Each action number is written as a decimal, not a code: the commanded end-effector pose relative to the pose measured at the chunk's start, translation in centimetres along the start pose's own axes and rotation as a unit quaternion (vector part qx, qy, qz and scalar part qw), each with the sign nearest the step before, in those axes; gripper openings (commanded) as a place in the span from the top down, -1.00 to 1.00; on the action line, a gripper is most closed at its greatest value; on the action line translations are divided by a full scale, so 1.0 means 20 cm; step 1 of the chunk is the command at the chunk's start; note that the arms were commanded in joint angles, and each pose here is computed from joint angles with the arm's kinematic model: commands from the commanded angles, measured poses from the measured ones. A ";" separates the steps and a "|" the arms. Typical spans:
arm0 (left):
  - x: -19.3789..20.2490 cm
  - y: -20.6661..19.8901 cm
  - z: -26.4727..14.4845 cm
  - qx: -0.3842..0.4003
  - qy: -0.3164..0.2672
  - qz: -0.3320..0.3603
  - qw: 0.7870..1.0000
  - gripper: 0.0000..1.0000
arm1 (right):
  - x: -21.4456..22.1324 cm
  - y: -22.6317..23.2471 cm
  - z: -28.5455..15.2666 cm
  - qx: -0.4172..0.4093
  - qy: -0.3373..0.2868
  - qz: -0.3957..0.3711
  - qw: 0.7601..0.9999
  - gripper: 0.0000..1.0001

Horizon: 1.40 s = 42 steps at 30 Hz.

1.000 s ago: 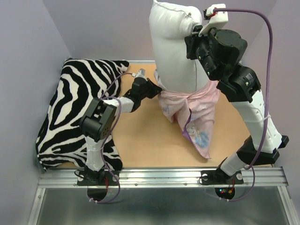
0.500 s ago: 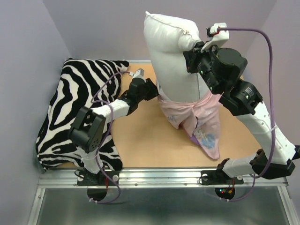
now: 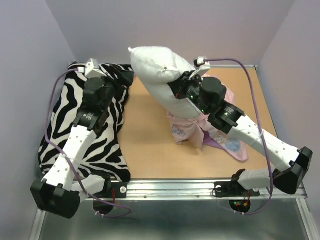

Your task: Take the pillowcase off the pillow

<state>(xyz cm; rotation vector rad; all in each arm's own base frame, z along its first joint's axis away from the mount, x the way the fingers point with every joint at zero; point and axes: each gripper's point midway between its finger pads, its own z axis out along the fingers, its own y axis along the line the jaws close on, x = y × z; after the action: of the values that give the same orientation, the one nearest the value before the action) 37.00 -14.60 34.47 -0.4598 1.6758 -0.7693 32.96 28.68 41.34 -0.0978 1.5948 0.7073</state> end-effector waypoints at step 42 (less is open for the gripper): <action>0.33 -0.13 0.01 0.141 0.177 -0.219 0.949 -0.98 | 0.73 0.43 0.18 -0.165 -0.003 -0.047 0.985 0.99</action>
<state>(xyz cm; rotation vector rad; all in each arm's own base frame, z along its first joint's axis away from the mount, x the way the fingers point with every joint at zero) 34.52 -20.09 29.26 -0.6103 1.8235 -1.4419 32.26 39.17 25.12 -0.3594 1.6638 0.7801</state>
